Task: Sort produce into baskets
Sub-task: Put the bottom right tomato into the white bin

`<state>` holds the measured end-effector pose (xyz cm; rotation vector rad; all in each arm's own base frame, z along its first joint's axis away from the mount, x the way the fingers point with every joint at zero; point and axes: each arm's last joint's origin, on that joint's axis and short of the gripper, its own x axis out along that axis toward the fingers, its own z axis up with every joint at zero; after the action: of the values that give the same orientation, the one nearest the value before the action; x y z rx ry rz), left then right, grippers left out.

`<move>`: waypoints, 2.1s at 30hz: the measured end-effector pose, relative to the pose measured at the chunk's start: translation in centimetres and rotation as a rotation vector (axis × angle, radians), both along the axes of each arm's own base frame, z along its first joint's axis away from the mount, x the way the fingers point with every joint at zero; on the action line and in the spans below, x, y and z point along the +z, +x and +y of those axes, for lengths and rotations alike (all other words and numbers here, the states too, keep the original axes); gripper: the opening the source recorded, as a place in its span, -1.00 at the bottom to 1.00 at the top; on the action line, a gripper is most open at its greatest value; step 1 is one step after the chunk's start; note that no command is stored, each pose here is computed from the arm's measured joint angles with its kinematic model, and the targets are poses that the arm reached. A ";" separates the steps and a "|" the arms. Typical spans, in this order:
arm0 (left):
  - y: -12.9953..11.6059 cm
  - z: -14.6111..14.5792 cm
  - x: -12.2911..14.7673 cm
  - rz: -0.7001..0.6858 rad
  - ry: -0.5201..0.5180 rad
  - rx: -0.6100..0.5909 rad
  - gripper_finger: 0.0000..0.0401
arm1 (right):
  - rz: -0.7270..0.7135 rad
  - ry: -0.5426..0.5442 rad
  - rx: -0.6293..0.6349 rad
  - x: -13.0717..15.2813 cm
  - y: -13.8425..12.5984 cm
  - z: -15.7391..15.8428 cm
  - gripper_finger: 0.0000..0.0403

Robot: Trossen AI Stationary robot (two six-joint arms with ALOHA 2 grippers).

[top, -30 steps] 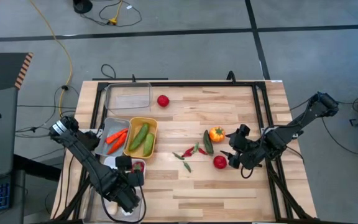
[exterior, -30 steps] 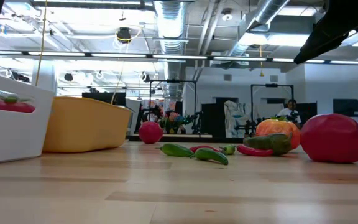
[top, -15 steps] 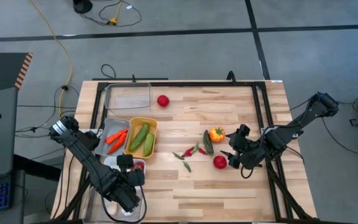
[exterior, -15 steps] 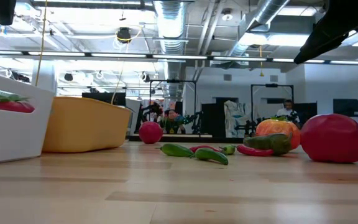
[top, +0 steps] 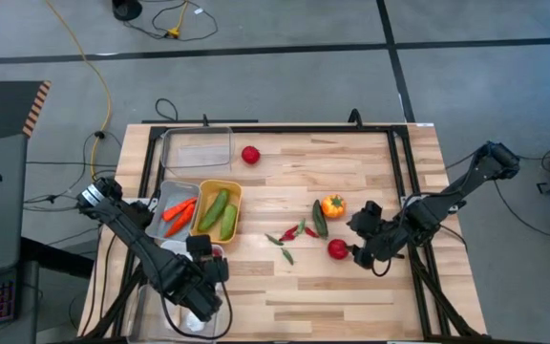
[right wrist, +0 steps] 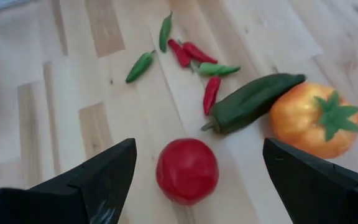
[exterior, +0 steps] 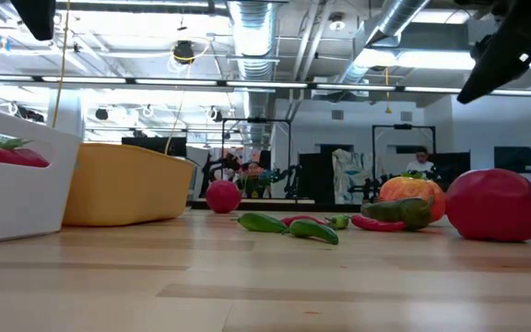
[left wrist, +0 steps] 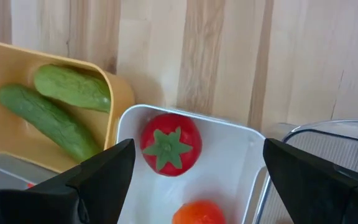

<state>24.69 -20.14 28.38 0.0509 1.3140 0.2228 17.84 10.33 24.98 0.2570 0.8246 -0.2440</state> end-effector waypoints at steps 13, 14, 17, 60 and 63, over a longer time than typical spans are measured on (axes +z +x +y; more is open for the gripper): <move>0.1 -0.1 0.0 -0.011 -0.009 -0.010 0.70 | 0.219 -0.105 0.017 -5.3 2.8 2.0 0.87; 0.1 -0.1 0.0 -0.011 -0.009 -0.010 0.70 | 0.239 -0.102 0.023 -5.7 2.9 2.1 0.87; 0.1 -0.1 0.0 -0.011 -0.009 -0.009 0.70 | 0.272 -0.094 0.033 -6.7 3.4 2.5 0.87; 0.2 1.8 5.0 -0.408 0.083 -0.109 0.55 | -0.513 0.070 0.167 -7.3 17.1 4.4 0.57; -0.5 2.4 6.0 -0.435 0.070 -0.100 0.55 | -0.522 0.055 0.140 -7.8 20.0 4.2 0.57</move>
<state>24.22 -17.75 34.34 0.1207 0.8682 0.1821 37.82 14.49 17.20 0.2962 0.3294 -0.0169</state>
